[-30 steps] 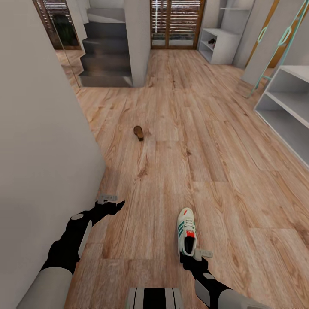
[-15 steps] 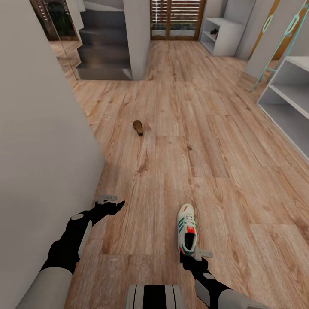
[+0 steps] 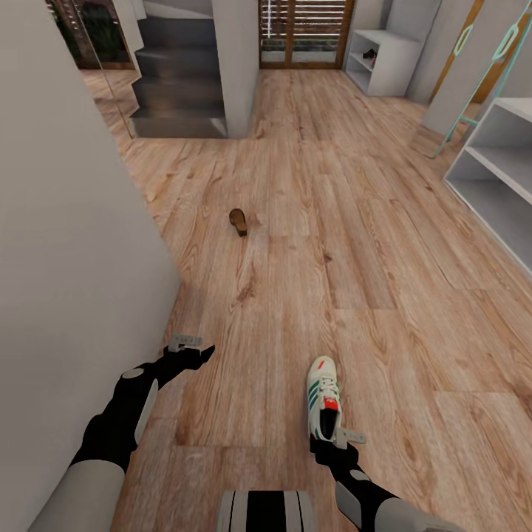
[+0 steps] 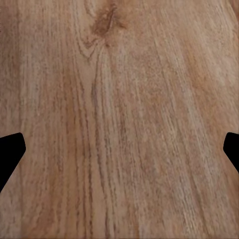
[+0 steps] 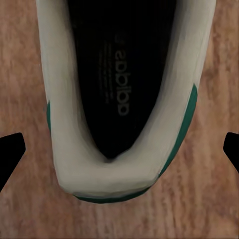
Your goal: Pick up the two gym shoes and the two sandals from the corridor floor and place them onto the hallstand (shoe rack) in the corridor, making sure they are on the rack and not on the floor. Arrange them so the two gym shoes are next to each other and the two sandals are next to each other.
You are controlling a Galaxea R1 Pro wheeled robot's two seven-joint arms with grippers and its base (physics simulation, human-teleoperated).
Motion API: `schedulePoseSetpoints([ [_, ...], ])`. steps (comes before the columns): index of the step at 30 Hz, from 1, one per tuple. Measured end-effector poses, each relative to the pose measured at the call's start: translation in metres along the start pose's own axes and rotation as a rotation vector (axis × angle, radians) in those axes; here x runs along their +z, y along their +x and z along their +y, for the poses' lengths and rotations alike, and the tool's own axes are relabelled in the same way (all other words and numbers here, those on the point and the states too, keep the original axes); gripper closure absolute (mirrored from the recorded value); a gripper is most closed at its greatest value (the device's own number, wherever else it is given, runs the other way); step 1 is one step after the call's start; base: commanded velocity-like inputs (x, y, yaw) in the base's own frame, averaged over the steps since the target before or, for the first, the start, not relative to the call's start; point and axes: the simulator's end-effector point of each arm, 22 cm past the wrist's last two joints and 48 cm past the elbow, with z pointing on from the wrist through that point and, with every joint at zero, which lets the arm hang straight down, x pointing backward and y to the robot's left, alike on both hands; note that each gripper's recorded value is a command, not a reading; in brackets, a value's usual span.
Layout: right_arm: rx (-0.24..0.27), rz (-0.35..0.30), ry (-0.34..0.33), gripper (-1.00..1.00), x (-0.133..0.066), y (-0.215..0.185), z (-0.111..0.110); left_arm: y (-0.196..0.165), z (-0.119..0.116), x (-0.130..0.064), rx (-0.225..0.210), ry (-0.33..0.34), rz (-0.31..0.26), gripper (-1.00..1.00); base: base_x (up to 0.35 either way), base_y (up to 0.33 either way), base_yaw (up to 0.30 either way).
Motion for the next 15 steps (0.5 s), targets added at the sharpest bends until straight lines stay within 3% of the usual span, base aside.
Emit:
schedulePoseSetpoints([
  [15,0.0,0.0,0.0,-1.0,0.0001,-0.0003,0.0,0.0004,0.0,-0.0001,0.0,0.0,0.001,-1.0,0.032,0.0,0.0],
])
